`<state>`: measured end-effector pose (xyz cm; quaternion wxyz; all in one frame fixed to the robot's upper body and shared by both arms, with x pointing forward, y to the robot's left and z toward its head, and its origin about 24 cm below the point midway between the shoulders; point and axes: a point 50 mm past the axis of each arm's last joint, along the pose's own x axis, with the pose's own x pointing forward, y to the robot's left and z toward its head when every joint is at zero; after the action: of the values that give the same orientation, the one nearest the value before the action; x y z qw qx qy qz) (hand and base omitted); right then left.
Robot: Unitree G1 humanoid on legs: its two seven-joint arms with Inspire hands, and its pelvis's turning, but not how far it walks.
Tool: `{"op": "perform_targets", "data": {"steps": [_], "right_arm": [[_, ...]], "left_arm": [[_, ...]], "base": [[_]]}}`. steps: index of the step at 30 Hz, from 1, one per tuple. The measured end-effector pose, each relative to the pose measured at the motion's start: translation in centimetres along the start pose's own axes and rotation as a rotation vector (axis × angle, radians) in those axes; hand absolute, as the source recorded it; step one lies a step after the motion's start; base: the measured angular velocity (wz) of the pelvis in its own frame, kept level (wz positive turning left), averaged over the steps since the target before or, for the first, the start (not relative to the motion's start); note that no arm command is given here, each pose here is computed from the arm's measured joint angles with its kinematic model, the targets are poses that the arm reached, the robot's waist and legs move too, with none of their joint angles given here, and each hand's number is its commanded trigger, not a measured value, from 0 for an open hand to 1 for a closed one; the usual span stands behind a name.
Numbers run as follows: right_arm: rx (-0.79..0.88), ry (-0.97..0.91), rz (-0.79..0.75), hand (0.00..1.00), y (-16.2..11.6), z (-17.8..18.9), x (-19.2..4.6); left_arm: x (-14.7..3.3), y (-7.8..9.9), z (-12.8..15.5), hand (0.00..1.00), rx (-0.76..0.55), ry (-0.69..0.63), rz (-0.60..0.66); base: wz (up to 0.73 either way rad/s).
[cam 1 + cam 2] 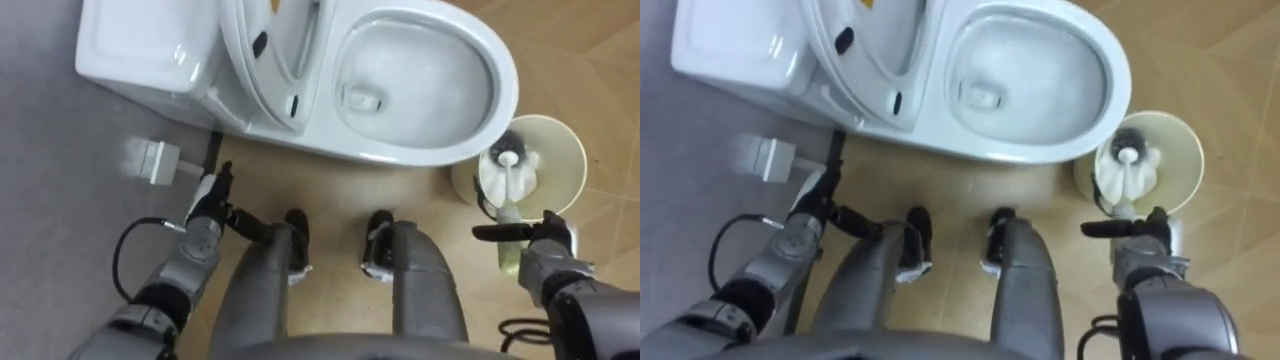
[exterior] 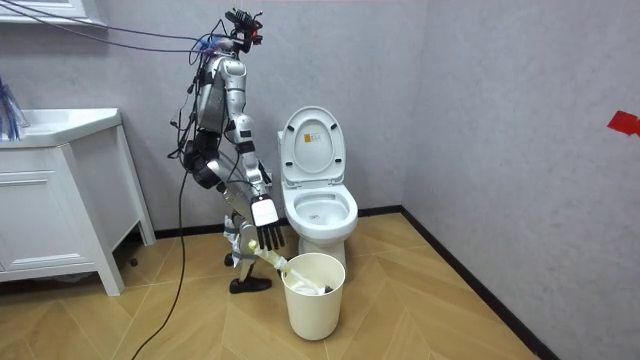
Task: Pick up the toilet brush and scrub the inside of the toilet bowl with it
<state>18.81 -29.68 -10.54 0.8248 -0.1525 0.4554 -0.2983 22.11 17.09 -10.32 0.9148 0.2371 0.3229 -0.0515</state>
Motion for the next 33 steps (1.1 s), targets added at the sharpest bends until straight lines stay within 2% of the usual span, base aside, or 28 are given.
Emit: {"op": "perform_targets", "data": {"steps": [9,15,22,33], "right_arm": [[0.012,-0.093,-0.195,0.0,-3.7,3.4,0.8],[-0.01,-0.092,-0.257,0.0,-4.3,3.4,0.9],[0.048,-0.064,-0.258,0.0,-4.4,3.0,0.9],[0.235,0.004,-0.188,0.0,-4.0,2.9,0.9]], "left_arm": [[-0.3,0.4,3.1,0.0,0.047,-0.164,0.009],[-0.6,0.1,4.1,0.0,0.066,-0.221,0.012],[-1.0,-0.2,4.4,0.0,0.035,-0.242,-0.013],[-1.0,0.4,5.5,0.0,0.046,-0.287,-0.016]], "base": [[0.02],[0.07],[0.01],[-0.01]]}}
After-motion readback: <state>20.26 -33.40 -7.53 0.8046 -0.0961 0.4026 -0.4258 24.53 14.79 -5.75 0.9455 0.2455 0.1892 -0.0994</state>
